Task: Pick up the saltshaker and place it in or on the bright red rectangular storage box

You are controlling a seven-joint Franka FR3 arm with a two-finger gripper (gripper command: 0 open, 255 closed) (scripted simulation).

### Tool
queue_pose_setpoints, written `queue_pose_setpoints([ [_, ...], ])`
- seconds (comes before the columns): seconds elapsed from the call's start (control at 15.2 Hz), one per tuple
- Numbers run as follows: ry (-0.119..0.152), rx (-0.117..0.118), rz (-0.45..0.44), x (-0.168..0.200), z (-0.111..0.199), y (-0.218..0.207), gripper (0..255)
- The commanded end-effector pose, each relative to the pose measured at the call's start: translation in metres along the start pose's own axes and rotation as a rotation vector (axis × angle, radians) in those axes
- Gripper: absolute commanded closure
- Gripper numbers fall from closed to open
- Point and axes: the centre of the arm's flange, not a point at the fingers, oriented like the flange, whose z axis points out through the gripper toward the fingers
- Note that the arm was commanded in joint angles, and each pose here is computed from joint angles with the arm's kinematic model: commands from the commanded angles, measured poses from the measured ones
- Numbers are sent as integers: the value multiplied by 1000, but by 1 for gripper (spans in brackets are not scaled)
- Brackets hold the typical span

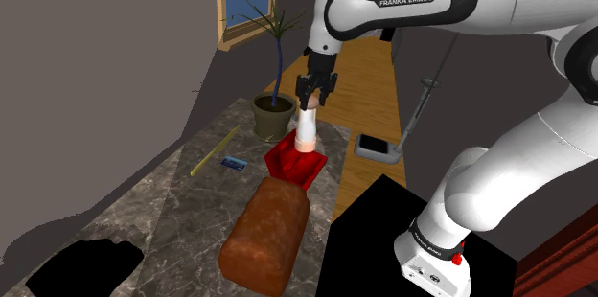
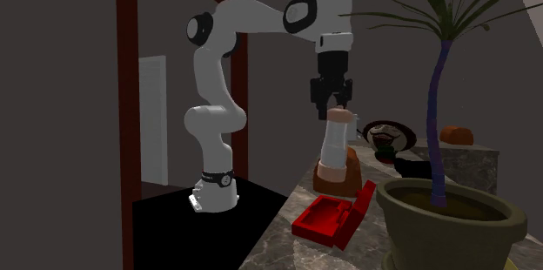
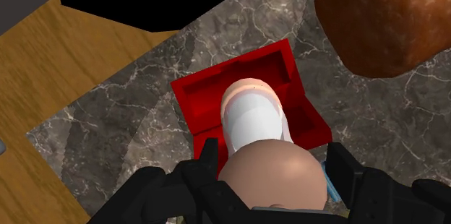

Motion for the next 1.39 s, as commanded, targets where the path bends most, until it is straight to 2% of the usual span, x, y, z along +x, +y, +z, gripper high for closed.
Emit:
queue_pose_setpoints([
  [0.0,1,0,0,1,12,2,255],
  [0.07,1,0,0,1,20,3,255],
  [0.59,1,0,0,1,20,3,255],
  [0.66,1,0,0,1,20,3,0],
  [0.99,1,0,0,1,20,3,0],
  [1.25,1,0,0,1,-30,3,0],
  [1.32,1,0,0,1,-30,3,0],
])
